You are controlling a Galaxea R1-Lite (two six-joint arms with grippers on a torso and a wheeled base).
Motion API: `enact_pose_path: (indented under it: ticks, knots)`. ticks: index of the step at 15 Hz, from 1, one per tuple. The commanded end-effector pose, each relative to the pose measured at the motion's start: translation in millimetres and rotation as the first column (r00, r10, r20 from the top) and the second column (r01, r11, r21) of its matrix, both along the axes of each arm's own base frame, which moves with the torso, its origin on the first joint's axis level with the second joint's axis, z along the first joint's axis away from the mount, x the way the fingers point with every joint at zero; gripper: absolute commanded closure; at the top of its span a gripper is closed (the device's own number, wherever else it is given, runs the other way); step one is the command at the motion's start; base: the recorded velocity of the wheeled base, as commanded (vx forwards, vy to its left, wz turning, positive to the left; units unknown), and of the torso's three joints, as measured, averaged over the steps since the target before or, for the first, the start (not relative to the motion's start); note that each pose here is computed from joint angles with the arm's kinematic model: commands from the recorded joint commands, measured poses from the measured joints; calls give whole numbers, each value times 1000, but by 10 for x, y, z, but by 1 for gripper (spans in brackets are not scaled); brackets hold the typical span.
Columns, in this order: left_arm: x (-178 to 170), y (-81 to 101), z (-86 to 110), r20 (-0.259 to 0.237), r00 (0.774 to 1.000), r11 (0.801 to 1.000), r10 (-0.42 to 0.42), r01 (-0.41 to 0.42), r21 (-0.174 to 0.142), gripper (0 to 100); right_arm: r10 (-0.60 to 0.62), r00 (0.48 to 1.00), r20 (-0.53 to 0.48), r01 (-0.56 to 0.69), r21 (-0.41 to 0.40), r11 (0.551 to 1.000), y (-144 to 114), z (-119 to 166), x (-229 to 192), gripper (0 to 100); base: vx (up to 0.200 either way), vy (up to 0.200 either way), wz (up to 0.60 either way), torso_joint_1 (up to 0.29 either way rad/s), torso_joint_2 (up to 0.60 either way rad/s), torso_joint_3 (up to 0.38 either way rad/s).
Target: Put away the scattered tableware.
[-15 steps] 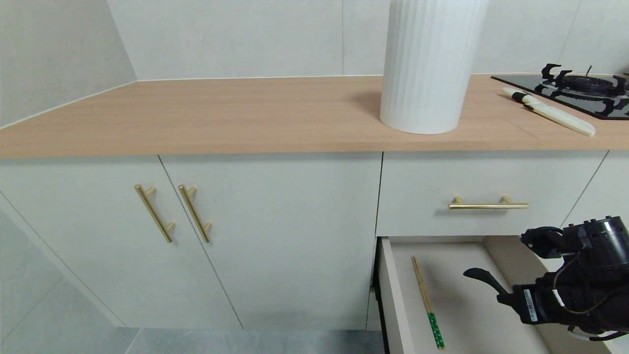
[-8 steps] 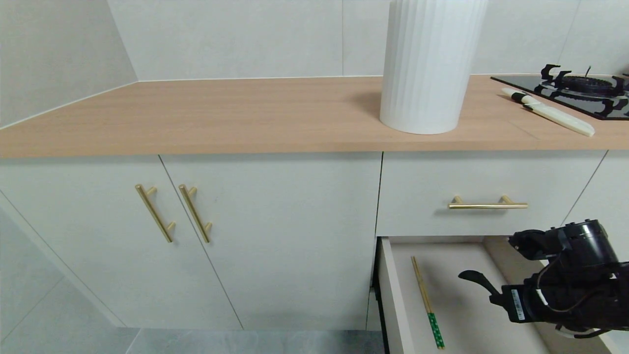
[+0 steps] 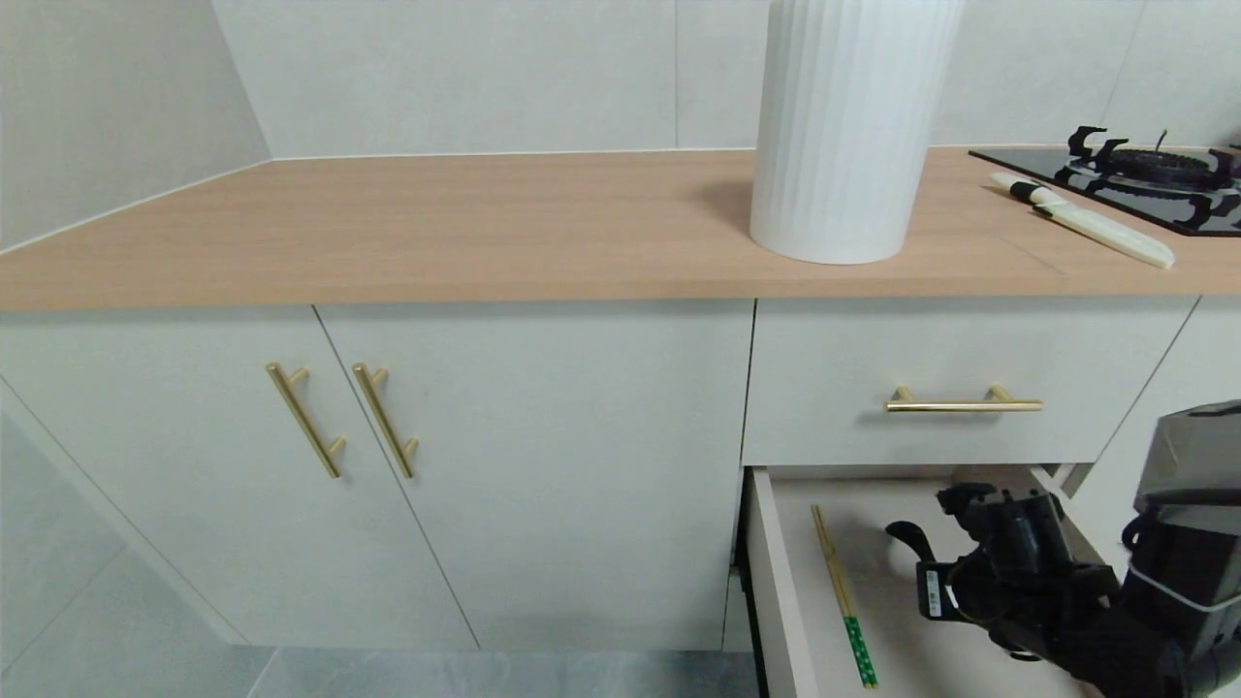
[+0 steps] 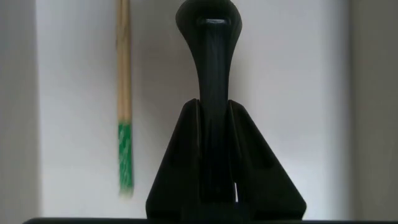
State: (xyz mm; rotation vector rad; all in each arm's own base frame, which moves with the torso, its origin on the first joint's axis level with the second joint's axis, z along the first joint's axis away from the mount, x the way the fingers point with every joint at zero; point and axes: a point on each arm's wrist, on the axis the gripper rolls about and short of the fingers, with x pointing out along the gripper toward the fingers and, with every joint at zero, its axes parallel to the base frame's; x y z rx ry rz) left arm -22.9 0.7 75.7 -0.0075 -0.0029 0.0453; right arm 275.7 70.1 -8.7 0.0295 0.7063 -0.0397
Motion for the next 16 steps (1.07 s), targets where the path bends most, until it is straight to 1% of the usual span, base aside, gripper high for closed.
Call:
enact_pose_path:
  ticks: [1,5,9,10,12,14,15,16]
  knots:
    - [0,0,1,0,1000,1000,1,-1,0,0,13,996,-85,-17,-45,999,-12,-409,-58,100,0,0,0,0,0,0]
    - [0,0,1,0,1000,1000,1,-1,0,0,31,999,-27,-32,-60,998,-15,-484,2,100,0,0,0,0,0,0]
    - [0,0,1,0,1000,1000,1,-1,0,0,29,999,-18,-30,-58,998,-16,-484,16,100,0,0,0,0,0,0]
    - [0,0,1,0,1000,1000,1,-1,0,0,29,999,-18,-30,-58,998,-16,-484,16,0,0,0,0,0,0,0]
    - [0,0,1,0,1000,1000,1,-1,0,0,28,1000,-3,-28,-53,998,-15,-440,18,0,0,0,0,0,0,0]
    - [0,0,-1,-1,1000,1000,1,-1,0,0,26,999,37,-24,-40,999,-16,-321,29,0,0,0,0,0,0,0]
    - [0,0,1,0,1000,1000,1,-1,0,0,14,997,78,-11,-31,999,-59,-140,2,0,0,0,0,0,0,0]
    - [0,0,1,0,1000,1000,1,-1,0,0,13,996,93,-11,-28,1000,-62,-75,-11,0,0,0,0,0,0,0]
